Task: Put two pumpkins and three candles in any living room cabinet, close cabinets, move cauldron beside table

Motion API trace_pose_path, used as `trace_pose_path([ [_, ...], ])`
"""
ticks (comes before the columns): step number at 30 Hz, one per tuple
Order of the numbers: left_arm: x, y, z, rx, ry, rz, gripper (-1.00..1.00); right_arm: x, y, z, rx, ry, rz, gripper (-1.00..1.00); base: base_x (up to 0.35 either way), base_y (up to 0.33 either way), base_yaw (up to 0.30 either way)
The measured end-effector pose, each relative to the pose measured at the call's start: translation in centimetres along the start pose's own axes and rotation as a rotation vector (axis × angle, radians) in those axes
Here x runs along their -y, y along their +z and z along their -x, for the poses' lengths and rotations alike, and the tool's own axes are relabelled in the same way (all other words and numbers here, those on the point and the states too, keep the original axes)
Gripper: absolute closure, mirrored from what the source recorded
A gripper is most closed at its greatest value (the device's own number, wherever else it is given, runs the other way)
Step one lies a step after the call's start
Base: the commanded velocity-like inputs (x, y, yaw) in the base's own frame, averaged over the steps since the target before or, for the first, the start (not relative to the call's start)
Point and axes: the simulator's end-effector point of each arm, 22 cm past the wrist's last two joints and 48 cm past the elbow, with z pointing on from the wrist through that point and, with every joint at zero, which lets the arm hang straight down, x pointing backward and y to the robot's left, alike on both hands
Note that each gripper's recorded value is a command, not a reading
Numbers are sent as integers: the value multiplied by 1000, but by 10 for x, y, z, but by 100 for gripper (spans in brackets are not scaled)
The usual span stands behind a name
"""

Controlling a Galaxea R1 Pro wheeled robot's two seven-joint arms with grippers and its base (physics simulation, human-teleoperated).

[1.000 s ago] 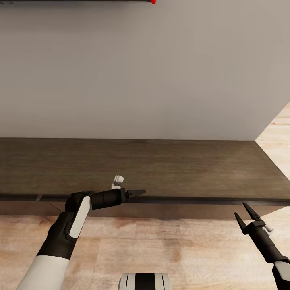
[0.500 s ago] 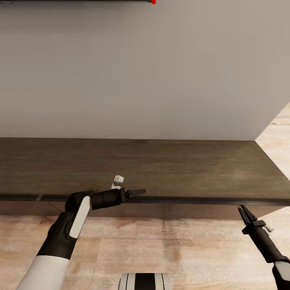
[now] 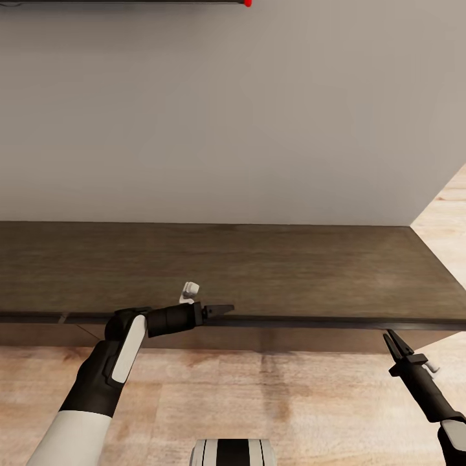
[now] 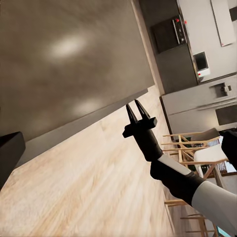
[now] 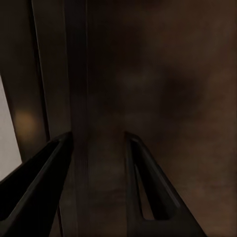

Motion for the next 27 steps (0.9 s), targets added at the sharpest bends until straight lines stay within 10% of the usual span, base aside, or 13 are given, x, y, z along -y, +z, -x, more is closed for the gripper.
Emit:
trace_pose_path([
  [27,0,0,0,0,0,0,-100,0,0,0,0,-1,-2,100,10,18,0],
])
